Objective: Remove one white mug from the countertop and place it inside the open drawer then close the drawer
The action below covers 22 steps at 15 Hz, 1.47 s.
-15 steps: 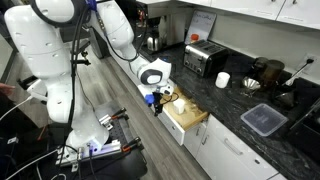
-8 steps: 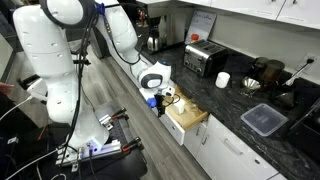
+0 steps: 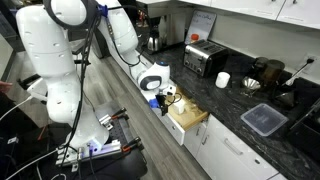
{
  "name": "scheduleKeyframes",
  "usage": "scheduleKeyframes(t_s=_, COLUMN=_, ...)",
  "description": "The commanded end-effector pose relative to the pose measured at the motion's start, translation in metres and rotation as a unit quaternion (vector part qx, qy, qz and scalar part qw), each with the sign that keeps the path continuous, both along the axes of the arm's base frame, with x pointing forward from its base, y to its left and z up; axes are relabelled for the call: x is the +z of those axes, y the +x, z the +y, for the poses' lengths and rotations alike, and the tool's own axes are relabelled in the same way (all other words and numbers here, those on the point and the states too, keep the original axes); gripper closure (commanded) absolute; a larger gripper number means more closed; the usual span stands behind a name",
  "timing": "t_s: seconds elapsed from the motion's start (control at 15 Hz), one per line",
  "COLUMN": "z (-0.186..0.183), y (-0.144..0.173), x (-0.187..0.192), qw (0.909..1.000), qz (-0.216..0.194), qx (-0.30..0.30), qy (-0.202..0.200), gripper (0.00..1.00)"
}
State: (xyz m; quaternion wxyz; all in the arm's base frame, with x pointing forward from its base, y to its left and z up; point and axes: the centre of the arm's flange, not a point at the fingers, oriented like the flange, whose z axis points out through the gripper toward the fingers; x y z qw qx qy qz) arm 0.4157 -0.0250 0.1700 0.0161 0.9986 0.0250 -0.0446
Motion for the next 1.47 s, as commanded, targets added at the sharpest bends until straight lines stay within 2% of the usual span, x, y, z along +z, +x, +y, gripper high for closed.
scheduleKeyframes(t_s=0.0, z=-0.005, y=-0.009, x=-0.011, qw=0.9998, qz=-0.015, qx=0.012, qy=0.004, gripper=0.00)
scheduleKeyframes(t_s=0.33, z=-0.004, y=-0.014, x=-0.019, qw=0.9997, qz=-0.021, qx=0.014, qy=0.002, gripper=0.00)
scheduleKeyframes(t_s=0.93, z=0.001, y=0.002, x=-0.023, qw=0.9967, qz=-0.056, qx=0.057, qy=-0.015, gripper=0.00)
scheduleKeyframes(t_s=1.4, z=0.002, y=0.012, x=-0.026, qw=0.9943, qz=-0.083, qx=0.066, qy=-0.014, gripper=0.00)
